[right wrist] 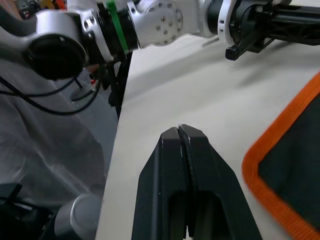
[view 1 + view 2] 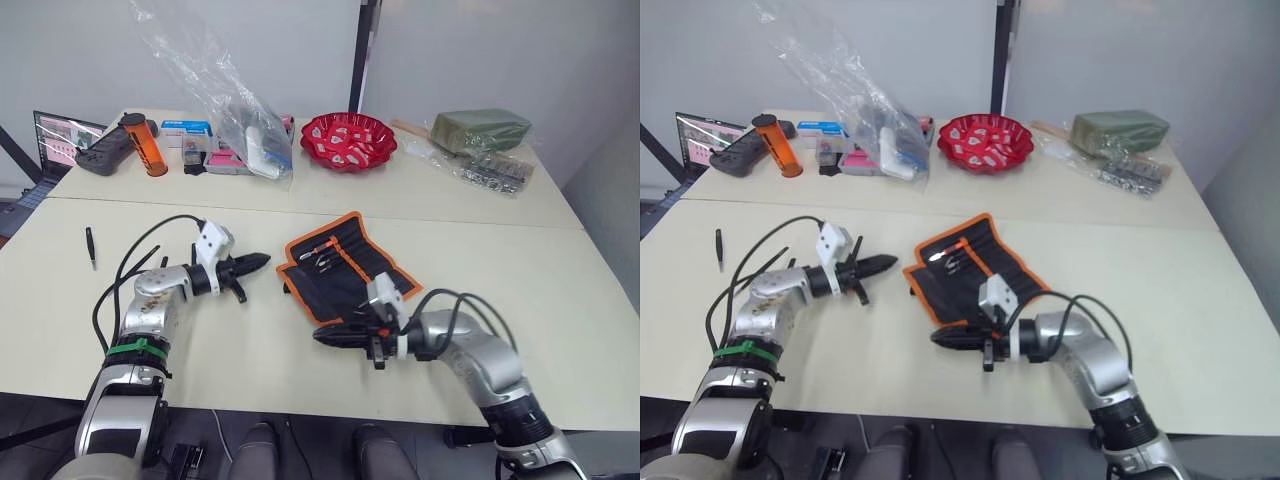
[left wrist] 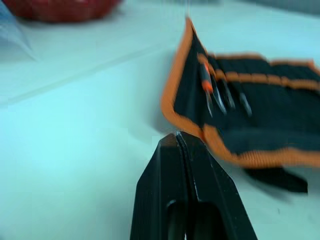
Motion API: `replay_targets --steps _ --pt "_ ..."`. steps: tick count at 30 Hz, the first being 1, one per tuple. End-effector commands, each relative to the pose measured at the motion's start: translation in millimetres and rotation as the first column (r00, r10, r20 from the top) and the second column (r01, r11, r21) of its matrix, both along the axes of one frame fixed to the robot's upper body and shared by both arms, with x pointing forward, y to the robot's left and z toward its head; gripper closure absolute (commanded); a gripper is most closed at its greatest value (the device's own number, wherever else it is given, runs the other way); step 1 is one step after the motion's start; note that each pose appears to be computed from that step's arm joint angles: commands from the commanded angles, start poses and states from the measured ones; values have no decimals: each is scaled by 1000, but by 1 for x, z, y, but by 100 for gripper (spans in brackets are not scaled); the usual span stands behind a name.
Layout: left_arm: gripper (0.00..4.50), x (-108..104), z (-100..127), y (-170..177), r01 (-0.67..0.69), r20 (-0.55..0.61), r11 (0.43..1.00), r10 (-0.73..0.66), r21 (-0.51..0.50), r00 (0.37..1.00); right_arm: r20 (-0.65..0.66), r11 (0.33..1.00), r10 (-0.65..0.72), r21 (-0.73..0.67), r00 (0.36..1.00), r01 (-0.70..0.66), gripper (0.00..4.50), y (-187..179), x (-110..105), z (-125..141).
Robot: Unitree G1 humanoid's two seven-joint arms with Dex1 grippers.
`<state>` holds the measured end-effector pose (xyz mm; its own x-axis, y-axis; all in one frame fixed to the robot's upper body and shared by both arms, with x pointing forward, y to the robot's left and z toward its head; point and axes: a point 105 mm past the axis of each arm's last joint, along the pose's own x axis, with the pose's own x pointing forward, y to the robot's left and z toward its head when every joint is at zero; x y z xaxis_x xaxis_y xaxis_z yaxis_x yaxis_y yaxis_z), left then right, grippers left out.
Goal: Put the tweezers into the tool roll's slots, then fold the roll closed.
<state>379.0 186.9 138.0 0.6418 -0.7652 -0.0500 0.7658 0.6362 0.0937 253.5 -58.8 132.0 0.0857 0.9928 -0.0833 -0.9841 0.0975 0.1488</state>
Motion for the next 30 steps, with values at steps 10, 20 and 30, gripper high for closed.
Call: replay_targets --steps 10,20,30 --pt "369 -56 55 57 -172 99 985 174 -35 980 83 968 -229 -87 970 236 393 -76 42 24" --pt "38 -137 42 131 -543 79 840 543 -23 836 124 977 -157 -126 980 172 61 -82 76 33" --pt "0 -229 18 160 -814 29 580 814 -31 580 136 986 133 -115 982 -118 2 -32 84 52"
